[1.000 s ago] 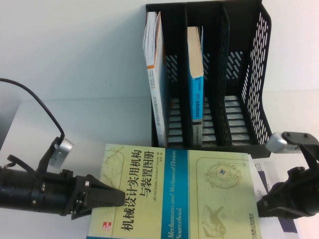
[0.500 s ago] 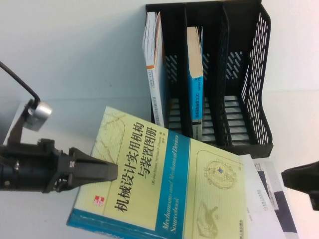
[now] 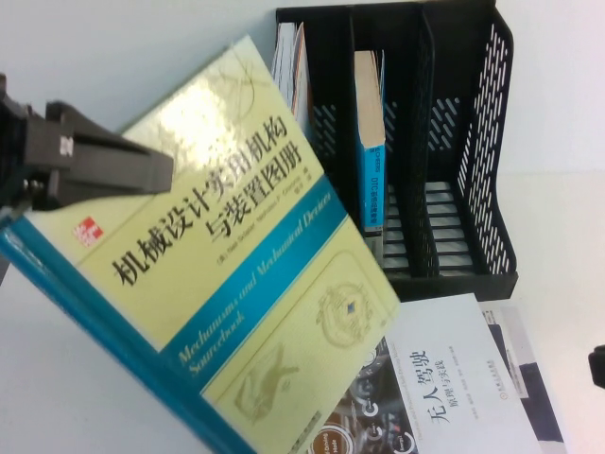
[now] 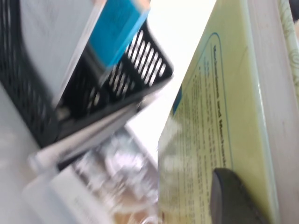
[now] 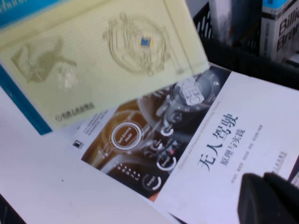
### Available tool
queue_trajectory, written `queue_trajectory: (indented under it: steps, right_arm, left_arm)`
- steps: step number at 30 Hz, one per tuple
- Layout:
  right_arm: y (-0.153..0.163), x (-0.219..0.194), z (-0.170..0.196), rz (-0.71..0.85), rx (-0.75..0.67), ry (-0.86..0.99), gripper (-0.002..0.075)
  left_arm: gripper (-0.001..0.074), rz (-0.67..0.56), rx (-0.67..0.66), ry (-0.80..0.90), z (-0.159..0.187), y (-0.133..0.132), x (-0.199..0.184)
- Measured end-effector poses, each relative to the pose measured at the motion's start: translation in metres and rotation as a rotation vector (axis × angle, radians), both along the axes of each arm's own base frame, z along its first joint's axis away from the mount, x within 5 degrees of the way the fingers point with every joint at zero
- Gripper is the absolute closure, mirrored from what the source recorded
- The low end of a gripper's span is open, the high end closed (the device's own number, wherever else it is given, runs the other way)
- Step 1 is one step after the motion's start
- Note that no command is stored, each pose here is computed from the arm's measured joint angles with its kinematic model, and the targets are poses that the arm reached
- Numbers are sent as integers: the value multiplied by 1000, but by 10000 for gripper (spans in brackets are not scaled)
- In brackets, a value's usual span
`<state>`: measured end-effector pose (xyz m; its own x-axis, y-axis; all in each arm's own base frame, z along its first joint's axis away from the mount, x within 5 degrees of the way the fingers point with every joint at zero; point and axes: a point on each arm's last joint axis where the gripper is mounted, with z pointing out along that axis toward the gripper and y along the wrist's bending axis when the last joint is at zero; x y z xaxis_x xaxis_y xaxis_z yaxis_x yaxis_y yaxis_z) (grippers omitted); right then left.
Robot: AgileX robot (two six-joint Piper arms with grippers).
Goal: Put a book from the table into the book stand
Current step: Place the book on the book shelf
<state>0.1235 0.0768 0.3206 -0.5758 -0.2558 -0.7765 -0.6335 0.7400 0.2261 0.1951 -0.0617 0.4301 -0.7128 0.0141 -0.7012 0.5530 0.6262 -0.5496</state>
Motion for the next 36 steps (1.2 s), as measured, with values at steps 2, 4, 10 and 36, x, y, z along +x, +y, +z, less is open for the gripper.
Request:
queue_trajectory:
  steps: [2,4,10,36]
  right_arm:
    - [-1,-1,-1,-5,-12,19,729]
    - [-2,-1,-3,-18,-21,33,729]
    - [-4,-1,-4,-41,-30,56,729]
    - [-12,-1,-10,-194,-48,168,729]
  left_arm:
    - [542,12,-27,-20,17,-1,-3]
    - [542,30,-52,-30,31,-1,-7]
    - [542,116,-99,-64,57,-3,-12]
    - [543,381,101,-252,61,-197,96]
